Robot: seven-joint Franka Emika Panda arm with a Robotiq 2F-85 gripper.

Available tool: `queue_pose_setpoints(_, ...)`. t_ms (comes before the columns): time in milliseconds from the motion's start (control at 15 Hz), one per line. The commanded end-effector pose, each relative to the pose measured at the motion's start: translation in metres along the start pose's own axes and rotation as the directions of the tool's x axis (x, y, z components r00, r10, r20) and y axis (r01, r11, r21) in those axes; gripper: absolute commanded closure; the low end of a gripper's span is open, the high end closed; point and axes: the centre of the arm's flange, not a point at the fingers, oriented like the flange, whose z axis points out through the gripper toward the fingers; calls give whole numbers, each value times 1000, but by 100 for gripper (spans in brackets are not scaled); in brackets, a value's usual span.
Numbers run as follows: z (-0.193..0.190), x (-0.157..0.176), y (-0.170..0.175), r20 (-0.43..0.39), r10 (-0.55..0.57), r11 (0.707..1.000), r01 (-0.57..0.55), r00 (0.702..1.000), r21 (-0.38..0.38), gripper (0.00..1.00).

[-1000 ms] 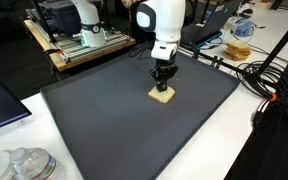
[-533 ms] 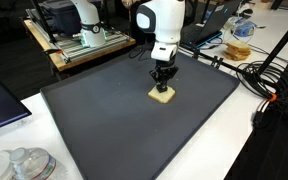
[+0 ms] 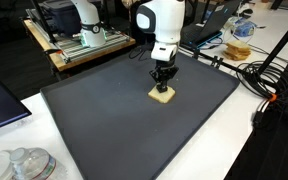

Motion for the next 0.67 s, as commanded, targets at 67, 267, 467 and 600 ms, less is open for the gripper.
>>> queue_pose_setpoints(67, 2, 4, 0, -12, 1, 1000, 0, 1000, 7, 95)
queue_pose_setpoints(267, 2, 5, 0, -11, 5, 1000, -5, 1000, 6, 95)
queue_pose_setpoints(467, 2, 5, 0, -13, 9, 1000, -9, 1000, 2, 95)
queue_pose_setpoints(600, 3, 5, -1, -12, 14, 1000, -14, 1000, 1, 95)
